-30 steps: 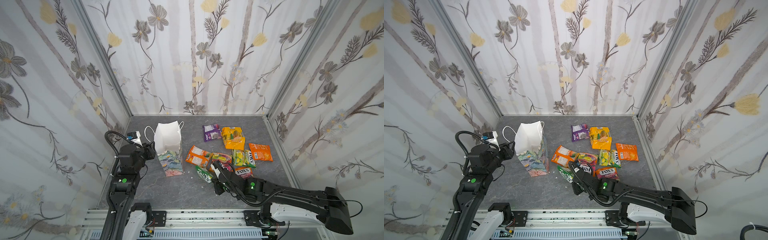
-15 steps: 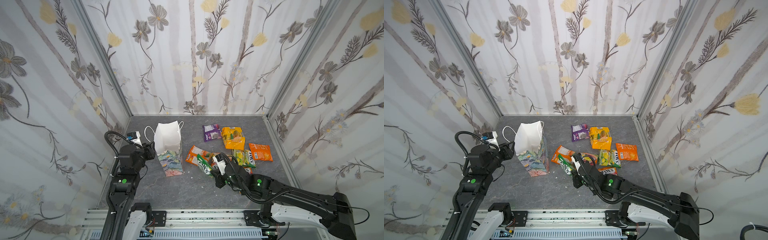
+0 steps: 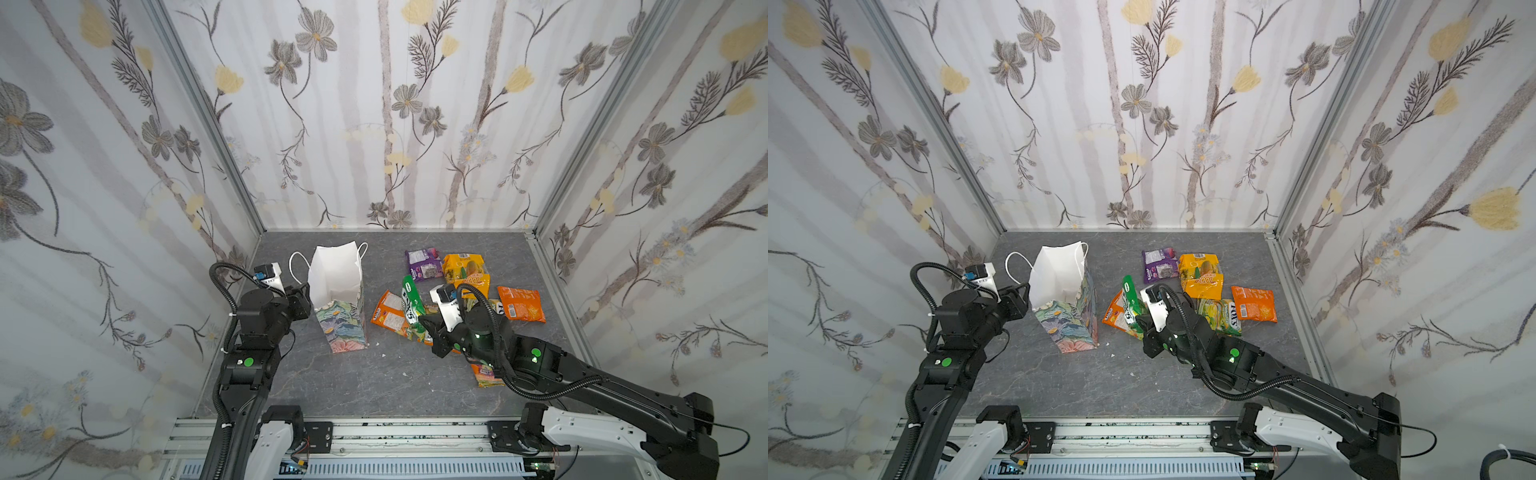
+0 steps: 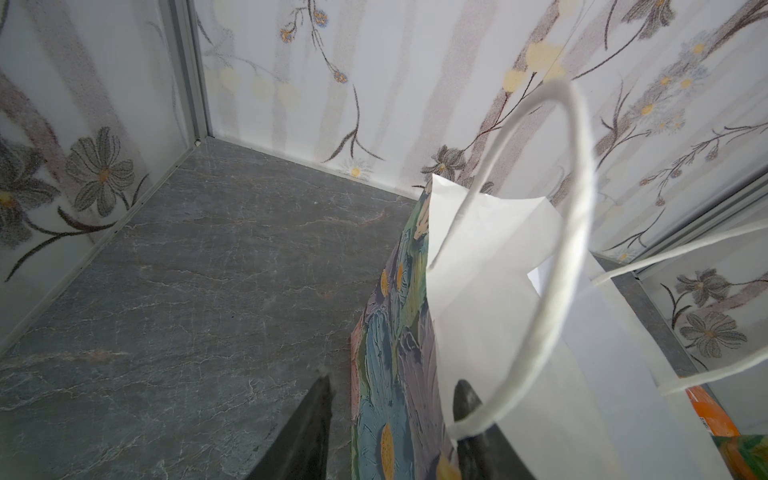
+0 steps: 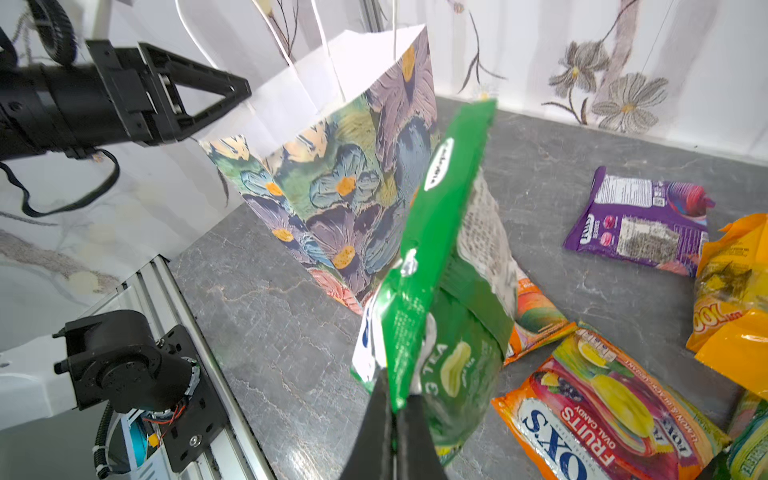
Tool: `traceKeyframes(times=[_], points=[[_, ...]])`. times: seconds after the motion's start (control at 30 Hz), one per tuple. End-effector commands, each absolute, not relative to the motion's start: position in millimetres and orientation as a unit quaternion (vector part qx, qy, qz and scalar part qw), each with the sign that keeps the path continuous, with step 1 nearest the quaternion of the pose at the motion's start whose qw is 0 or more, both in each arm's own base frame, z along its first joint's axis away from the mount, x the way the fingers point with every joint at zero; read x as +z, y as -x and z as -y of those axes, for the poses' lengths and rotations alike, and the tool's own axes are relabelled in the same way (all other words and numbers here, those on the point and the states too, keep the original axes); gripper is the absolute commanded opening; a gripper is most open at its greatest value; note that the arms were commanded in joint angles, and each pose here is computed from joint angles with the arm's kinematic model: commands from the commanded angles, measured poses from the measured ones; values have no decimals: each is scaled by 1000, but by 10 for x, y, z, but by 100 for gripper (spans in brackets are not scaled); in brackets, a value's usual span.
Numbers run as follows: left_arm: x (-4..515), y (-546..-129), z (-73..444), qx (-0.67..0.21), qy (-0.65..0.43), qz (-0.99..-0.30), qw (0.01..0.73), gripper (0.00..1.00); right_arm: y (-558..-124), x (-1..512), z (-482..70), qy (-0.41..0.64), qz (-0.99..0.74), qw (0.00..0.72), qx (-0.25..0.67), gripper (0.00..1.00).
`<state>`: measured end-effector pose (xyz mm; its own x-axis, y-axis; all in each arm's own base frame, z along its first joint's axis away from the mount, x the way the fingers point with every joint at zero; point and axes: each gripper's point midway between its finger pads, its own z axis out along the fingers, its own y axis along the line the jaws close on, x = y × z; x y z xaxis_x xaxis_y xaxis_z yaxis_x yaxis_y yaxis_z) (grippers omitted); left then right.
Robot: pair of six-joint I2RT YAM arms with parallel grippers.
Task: Place the snacks into the paper bag
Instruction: 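Lift the green packet with the right gripper toward the bag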
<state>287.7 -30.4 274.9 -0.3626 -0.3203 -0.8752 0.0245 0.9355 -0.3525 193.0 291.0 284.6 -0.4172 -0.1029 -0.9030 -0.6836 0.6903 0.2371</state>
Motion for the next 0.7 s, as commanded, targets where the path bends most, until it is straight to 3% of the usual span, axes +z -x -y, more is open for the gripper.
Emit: traceKeyframes(times=[0.0,0.67], points=[[2770,-2902,303,-155,90,-808,561,47,-1979,3275,-2990,257,-746,524,320,0],[2790,-2887,308,-156,87,-806,565,47,-2177,4199,-3395,305,-686,581,316,0]])
